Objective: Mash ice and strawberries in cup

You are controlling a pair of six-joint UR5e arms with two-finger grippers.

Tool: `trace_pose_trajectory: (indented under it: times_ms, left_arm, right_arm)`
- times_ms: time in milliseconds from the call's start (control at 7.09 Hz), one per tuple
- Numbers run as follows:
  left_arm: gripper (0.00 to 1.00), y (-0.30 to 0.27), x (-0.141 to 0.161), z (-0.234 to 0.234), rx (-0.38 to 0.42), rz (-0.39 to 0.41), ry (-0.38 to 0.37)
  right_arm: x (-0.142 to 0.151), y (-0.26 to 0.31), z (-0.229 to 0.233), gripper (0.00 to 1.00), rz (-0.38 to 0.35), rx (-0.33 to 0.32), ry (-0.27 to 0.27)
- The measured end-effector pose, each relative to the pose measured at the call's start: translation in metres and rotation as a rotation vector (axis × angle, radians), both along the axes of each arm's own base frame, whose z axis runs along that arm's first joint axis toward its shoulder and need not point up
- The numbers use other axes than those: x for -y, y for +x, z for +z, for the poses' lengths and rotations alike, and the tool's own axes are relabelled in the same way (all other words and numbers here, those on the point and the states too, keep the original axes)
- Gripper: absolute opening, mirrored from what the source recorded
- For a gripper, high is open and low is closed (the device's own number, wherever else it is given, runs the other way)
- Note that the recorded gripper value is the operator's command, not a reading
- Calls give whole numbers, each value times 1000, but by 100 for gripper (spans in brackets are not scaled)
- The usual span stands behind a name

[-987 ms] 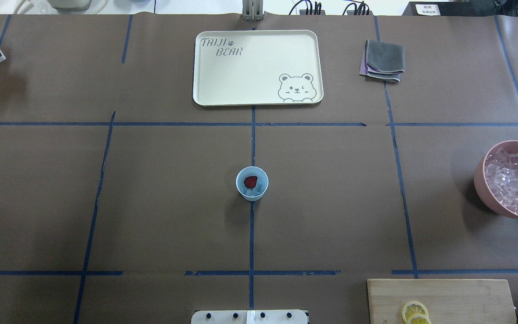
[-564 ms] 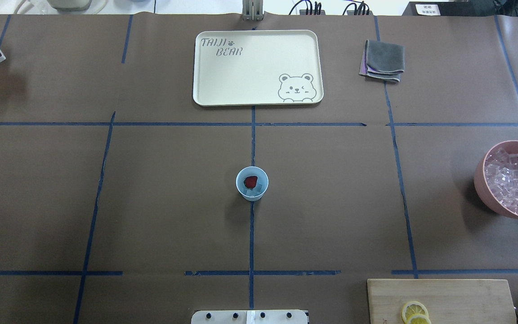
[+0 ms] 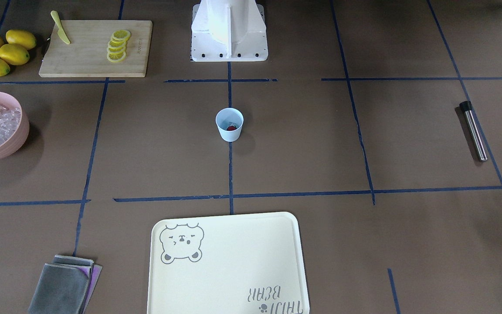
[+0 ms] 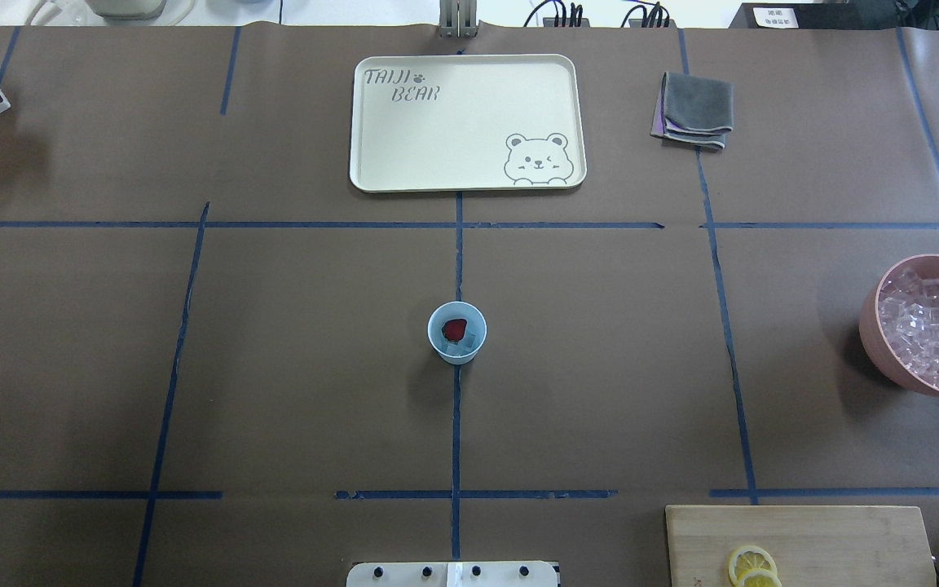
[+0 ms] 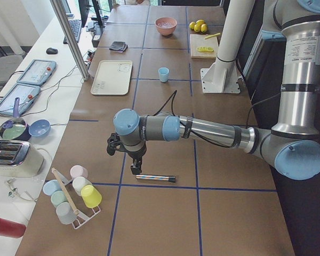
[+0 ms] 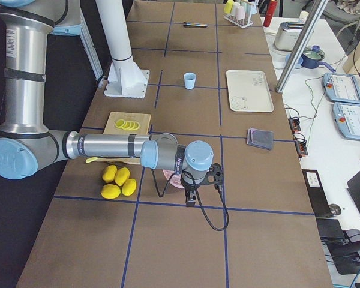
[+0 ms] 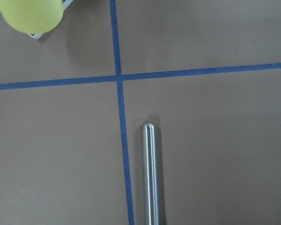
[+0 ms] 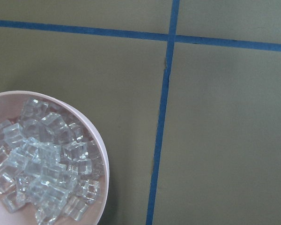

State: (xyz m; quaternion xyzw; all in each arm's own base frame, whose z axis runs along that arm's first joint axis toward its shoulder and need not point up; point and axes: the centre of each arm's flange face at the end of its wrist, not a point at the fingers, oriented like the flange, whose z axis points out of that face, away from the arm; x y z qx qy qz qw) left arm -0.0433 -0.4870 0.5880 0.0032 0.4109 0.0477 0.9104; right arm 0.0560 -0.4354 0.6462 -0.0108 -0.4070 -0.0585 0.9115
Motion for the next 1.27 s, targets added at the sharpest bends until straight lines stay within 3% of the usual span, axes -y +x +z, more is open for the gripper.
trace_pose_trajectory:
  times_ms: [564, 1269]
  left_arm:
    - [100, 6, 4, -5, 1, 13, 10]
    - [100, 5, 3, -1, 40, 16, 9]
  right_arm:
    - [1, 0, -1, 100, -1, -1, 4]
    - [1, 3, 3, 100, -6, -46, 4]
